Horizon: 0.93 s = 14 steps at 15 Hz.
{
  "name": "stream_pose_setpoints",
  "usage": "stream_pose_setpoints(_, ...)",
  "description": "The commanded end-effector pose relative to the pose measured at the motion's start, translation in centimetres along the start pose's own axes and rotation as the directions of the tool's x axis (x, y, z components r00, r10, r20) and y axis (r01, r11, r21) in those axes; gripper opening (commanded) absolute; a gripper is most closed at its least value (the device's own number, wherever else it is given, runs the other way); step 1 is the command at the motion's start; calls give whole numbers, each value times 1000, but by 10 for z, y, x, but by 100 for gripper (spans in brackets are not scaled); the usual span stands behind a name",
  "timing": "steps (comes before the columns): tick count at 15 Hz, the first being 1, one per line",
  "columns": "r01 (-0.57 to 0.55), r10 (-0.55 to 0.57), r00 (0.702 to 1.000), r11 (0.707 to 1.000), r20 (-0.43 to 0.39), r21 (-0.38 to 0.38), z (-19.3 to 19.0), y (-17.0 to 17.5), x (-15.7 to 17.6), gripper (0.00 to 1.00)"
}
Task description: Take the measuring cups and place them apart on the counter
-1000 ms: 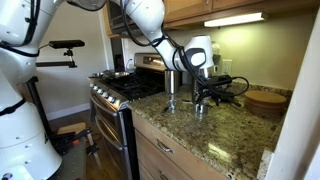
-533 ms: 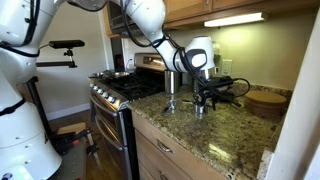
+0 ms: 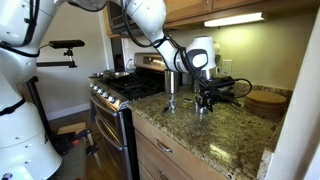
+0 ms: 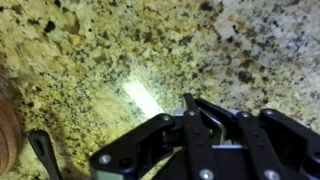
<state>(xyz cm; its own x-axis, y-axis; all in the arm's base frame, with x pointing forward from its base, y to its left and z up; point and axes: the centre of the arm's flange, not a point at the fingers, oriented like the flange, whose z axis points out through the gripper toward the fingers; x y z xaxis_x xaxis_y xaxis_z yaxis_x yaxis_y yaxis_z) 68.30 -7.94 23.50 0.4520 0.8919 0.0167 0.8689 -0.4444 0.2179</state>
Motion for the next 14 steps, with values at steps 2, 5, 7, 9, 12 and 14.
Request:
stream_pose_setpoints(2, 8, -8, 1000, 1000, -1, -1, -3, 3, -6, 8)
stream_pose_setpoints(5, 5, -5, 1000, 1000, 2, -2, -5, 3, -7, 8)
stream_pose_setpoints(7, -1, 1, 1000, 1000, 3, -4, -9, 3, -8, 7)
stream_pose_setpoints(9, -8, 8, 1000, 1000, -2, -6, -17, 3, -9, 7)
stream_pose_setpoints(12, -15, 15, 1000, 1000, -7, -18, -27, 4, -10, 7)
stream_pose_setpoints(14, -19, 19, 1000, 999, -9, -28, -34, 4, -10, 8)
